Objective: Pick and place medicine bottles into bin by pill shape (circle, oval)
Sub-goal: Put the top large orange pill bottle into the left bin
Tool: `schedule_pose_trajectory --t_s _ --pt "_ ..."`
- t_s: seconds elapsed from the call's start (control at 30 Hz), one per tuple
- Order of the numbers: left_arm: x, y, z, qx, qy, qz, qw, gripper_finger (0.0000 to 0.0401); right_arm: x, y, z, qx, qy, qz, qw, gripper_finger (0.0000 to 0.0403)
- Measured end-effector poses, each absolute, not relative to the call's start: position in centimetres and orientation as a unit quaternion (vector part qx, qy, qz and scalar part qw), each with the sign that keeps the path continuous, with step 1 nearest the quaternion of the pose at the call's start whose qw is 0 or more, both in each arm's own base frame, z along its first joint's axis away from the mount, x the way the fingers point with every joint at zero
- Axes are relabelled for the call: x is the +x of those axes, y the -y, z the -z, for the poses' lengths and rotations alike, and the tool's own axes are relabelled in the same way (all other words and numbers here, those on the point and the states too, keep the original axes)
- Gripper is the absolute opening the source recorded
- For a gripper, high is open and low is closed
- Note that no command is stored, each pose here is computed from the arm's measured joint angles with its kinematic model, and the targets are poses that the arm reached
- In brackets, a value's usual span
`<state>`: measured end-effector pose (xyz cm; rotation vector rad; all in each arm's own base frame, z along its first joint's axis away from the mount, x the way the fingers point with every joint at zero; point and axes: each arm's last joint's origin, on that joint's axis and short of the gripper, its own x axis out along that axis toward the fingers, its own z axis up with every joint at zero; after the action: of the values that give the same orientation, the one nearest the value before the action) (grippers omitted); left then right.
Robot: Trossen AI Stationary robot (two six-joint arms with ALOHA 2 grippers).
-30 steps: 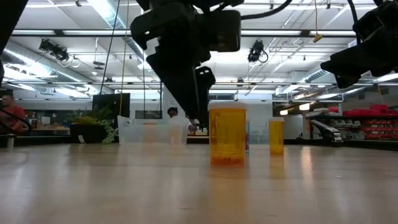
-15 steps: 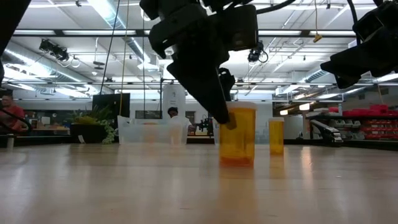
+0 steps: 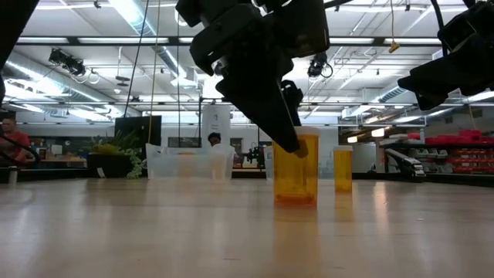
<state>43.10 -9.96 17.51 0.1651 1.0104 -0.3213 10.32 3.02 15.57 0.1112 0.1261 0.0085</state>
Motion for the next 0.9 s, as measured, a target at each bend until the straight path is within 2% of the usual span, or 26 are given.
schedule_pose_trajectory --t_s 0.2,0.5,0.6,0.77,0.9 --pt "43.1 9.9 -17.5 0.075 -0.482 0.151 0.860 0.0275 10.3 -3.0 -15.6 0.056 -0.063 -0.004 0.996 0.0138" --pt "43.1 9.9 -17.5 0.061 -0.487 0.143 0.860 0.0217 10.3 -3.0 -15.6 0.056 -0.063 -0.004 0.996 0.0138" --pt "42.9 9.9 -17.6 0.053 -0.493 0.138 0.857 0.0217 10.3 -3.0 -15.6 0.056 -0.063 -0.004 0.996 0.0138" --pt "42.5 9.7 -18.0 0.043 -0.506 0.130 0.851 0.0239 10.3 -3.0 -15.6 0.056 -0.063 -0.004 0.996 0.0138" --pt "41.9 9.4 -18.9 0.039 -0.515 0.125 0.847 0.0230 10.3 -3.0 -15.6 0.055 -0.063 -0.004 0.996 0.0138"
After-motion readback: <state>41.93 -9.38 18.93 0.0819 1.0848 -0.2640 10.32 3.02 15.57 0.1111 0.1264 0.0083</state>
